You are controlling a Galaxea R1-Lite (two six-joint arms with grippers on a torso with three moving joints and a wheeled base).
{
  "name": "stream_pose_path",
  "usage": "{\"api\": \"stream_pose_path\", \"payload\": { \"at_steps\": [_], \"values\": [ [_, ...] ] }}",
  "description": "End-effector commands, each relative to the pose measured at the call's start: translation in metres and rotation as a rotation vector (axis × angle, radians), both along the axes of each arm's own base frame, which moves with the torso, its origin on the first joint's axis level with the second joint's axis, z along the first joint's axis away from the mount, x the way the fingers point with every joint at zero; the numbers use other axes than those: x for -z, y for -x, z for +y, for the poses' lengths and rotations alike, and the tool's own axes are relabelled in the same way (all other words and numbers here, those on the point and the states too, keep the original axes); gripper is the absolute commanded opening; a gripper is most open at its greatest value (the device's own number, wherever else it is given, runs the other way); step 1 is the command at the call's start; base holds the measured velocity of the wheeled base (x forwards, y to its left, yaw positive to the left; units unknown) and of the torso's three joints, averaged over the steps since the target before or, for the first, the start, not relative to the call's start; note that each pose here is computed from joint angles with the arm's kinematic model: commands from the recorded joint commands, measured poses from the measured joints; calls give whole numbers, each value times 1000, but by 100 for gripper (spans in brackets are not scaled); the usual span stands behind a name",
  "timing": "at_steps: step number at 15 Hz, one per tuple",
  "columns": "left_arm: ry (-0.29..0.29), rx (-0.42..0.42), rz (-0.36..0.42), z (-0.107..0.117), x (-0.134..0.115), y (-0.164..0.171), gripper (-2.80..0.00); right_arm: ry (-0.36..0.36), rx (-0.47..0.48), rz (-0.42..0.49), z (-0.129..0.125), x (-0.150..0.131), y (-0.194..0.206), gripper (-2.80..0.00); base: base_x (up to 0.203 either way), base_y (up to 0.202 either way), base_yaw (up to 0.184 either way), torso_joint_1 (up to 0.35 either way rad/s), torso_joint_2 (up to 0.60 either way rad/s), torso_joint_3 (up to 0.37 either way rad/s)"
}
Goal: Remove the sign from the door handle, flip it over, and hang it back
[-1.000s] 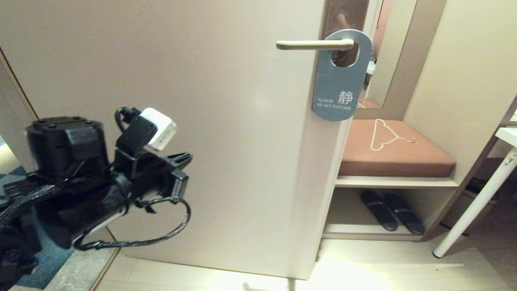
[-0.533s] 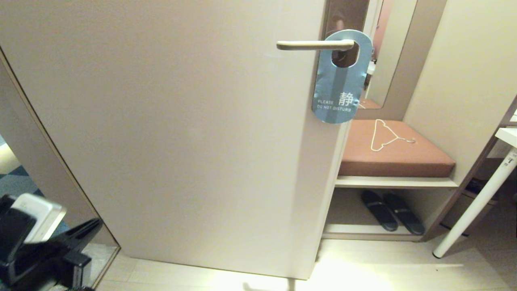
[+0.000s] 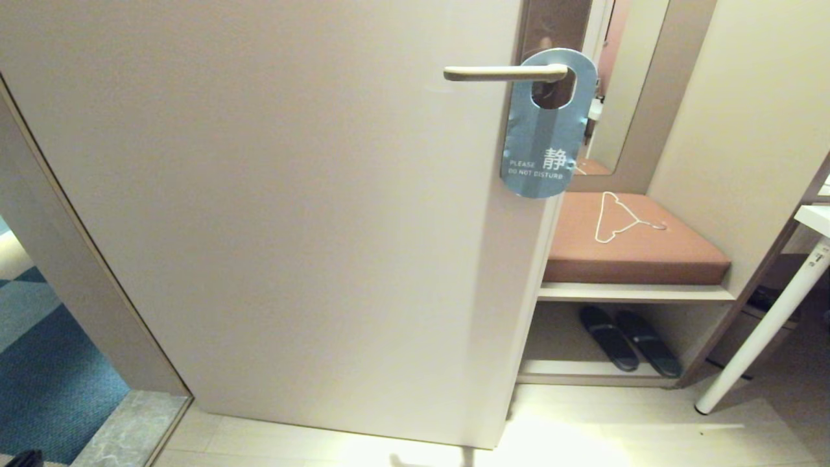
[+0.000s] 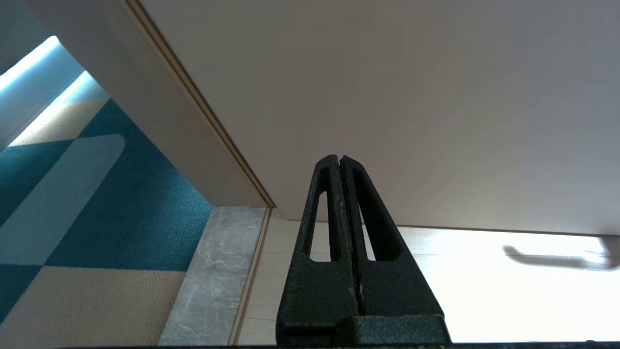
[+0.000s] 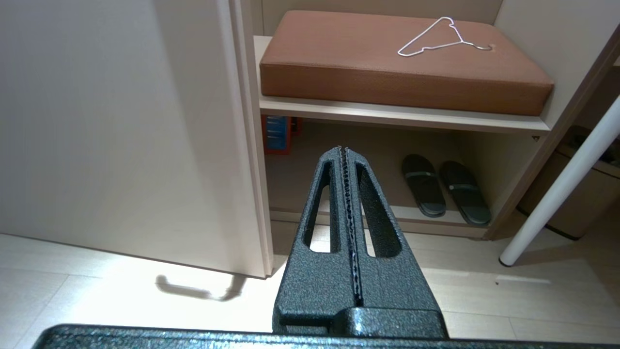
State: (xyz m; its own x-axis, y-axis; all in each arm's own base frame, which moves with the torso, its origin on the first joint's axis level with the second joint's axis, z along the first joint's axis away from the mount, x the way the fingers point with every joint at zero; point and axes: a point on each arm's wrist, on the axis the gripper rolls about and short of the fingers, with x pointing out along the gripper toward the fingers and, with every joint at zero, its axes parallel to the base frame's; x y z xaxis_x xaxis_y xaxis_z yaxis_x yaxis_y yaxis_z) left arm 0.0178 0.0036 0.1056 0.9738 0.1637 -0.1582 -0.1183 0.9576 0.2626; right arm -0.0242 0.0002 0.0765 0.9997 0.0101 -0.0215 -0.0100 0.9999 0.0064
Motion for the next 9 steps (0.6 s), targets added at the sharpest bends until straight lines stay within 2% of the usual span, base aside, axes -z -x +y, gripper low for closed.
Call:
{"api": "stream_pose_path", "payload": {
  "at_steps": [1,5,6,7,9],
  "values": [
    [0,-9,-81,0,8,18,-280,0,-1,-1,0,0,0,-280,0,0,0,0,0,0],
    [28,138,-132,-3,21,33,-280,0,-1,-1,0,0,0,-280,0,0,0,0,0,0],
    [32,175,-164,-4,24,37,-280,0,-1,-2,0,0,0,-280,0,0,0,0,0,0],
    [41,200,-185,-5,26,40,-280,0,-1,0,0,0,0,-280,0,0,0,0,0,0],
    [100,195,-153,-5,31,41,-280,0,-1,0,0,0,0,-280,0,0,0,0,0,0]
  ]
}}
